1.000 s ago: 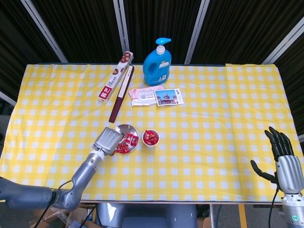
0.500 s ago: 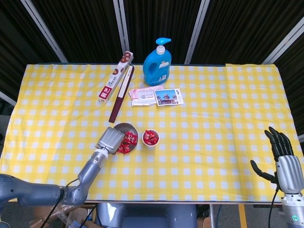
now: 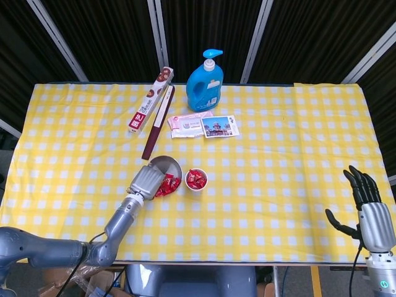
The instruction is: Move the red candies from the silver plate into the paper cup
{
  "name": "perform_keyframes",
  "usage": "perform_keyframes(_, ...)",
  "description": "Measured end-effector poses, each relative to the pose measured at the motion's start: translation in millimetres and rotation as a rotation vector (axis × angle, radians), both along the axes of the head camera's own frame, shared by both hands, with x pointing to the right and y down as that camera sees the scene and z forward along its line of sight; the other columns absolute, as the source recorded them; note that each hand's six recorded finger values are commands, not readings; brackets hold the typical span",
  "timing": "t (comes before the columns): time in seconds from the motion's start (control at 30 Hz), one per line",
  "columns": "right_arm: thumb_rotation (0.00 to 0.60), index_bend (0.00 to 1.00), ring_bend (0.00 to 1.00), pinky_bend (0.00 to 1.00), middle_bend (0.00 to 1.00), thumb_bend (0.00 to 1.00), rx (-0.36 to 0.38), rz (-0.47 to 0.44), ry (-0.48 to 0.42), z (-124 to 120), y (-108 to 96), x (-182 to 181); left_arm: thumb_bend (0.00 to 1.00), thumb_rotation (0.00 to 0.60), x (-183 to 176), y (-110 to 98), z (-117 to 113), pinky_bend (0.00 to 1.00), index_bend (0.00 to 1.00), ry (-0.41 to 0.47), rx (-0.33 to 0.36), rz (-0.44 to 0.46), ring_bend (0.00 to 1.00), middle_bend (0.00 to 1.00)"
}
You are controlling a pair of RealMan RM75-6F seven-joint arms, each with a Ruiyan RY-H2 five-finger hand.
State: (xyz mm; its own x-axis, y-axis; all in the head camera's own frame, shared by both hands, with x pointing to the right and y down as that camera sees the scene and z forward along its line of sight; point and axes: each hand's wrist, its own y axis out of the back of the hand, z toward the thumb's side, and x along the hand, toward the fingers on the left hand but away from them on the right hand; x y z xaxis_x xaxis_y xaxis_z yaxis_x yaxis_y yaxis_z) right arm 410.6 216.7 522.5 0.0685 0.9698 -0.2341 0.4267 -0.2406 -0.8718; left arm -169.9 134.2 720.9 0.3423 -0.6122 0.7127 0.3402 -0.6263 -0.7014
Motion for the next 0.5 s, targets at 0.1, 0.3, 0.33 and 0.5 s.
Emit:
perform_keyframes(0.1, 0.6, 0.0, 0.0, 0.0, 0.0, 0.36, 0.001, 0.0, 0.001, -0.2, -0.1, 0.1, 0.44, 0.6, -0.5, 0.1, 0.1, 1.0, 0.55, 0.0, 0.0, -0.001, 0.96, 0.91)
perform_keyframes(0.3, 0.6, 0.0, 0.0, 0.0, 0.0, 0.36, 0.002, 0.0, 0.001, -0.3, 0.0, 0.4, 0.44, 0.6, -2.1, -3.1, -4.1, 1.0, 0.56, 0.012, 0.011, -0.012, 0.96, 0.91)
perform_keyframes(0.33, 0.6, 0.0, 0.0, 0.0, 0.0, 0.36, 0.002, 0.0, 0.001, -0.3, 0.1, 0.4, 0.44, 0.6, -2.6, -4.5, -5.6, 1.0, 0.56, 0.017, 0.015, -0.017, 0.96, 0.91)
perform_keyframes(0.5, 0.6, 0.0, 0.0, 0.0, 0.0, 0.36, 0.002, -0.001, 0.0, -0.4, -0.1, 0.0, 0.44, 0.6, -4.8, -12.5, -14.4, 1.0, 0.55, 0.043, 0.036, -0.045, 0.96, 0.91)
